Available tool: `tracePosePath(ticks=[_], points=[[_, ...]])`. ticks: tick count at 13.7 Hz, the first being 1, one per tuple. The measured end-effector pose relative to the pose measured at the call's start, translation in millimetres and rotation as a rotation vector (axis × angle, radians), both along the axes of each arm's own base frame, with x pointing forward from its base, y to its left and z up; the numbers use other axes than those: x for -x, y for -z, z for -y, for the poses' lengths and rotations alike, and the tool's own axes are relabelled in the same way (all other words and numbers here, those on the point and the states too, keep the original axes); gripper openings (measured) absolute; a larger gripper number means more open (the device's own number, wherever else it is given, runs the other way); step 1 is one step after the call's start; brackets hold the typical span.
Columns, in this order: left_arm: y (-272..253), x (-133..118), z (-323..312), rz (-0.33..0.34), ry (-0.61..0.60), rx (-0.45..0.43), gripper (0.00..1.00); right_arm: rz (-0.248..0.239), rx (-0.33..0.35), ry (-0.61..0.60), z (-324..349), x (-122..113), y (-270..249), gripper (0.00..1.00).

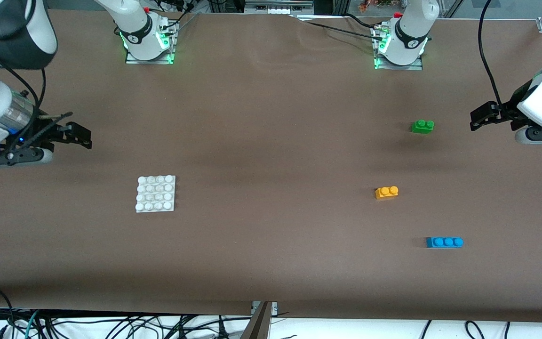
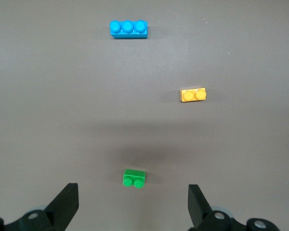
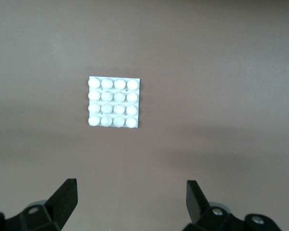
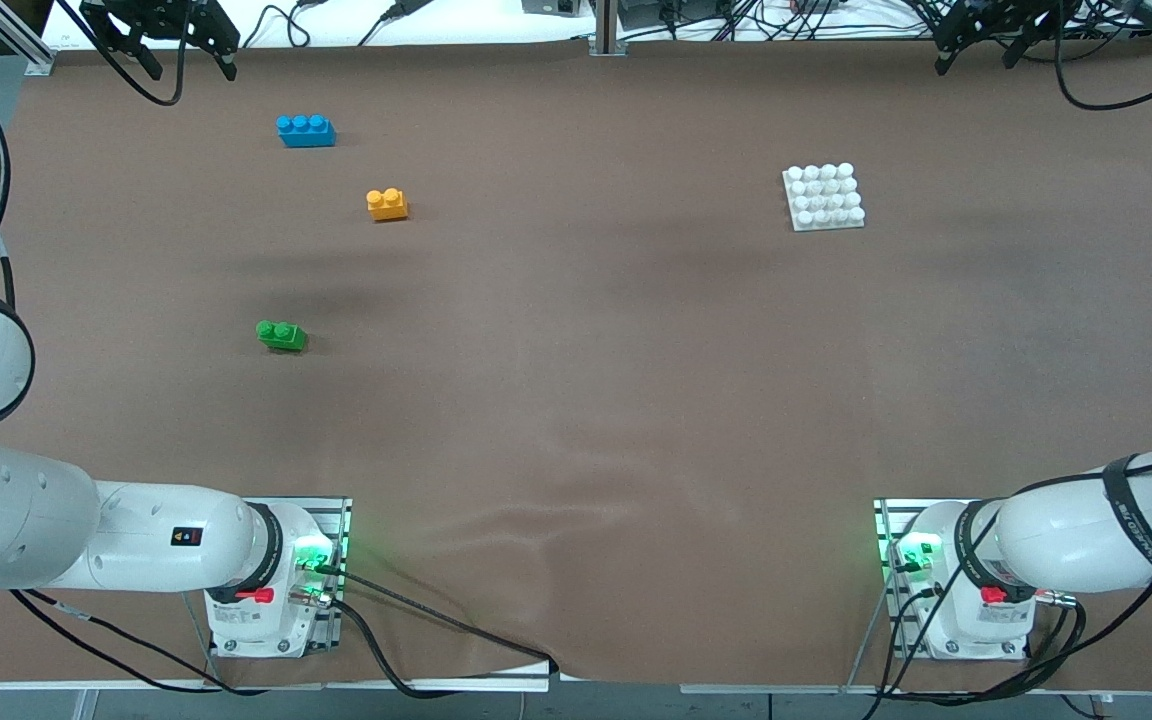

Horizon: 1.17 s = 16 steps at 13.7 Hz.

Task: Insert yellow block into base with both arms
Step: 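Reach the right gripper down to the white base plate's edge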

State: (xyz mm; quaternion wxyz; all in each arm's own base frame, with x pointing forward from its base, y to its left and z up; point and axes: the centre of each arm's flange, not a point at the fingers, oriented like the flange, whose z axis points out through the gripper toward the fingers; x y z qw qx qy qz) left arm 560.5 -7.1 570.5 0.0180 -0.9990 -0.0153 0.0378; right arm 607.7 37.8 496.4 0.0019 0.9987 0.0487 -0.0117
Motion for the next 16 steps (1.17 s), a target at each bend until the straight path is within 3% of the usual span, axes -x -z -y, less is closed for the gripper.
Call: tracePosePath(ticks=[3, 6, 16], points=[[-0.1, 0.0, 0.0, 0.0, 0.0, 0.0, 1.0, 0.038, 0.005, 0.026, 15.1, -8.7, 91.0, 1.0], [-0.2, 0.0, 0.0, 0.0, 0.0, 0.0, 1.0, 0.037, -0.022, 0.06, 16.8, -5.5, 164.9, 1.0], [-0.3, 0.0, 0.0, 0.001, 0.0, 0.0, 1.0, 0.081, -0.123, 0.181, -10.4, -17.2, 264.4, 1.0]])
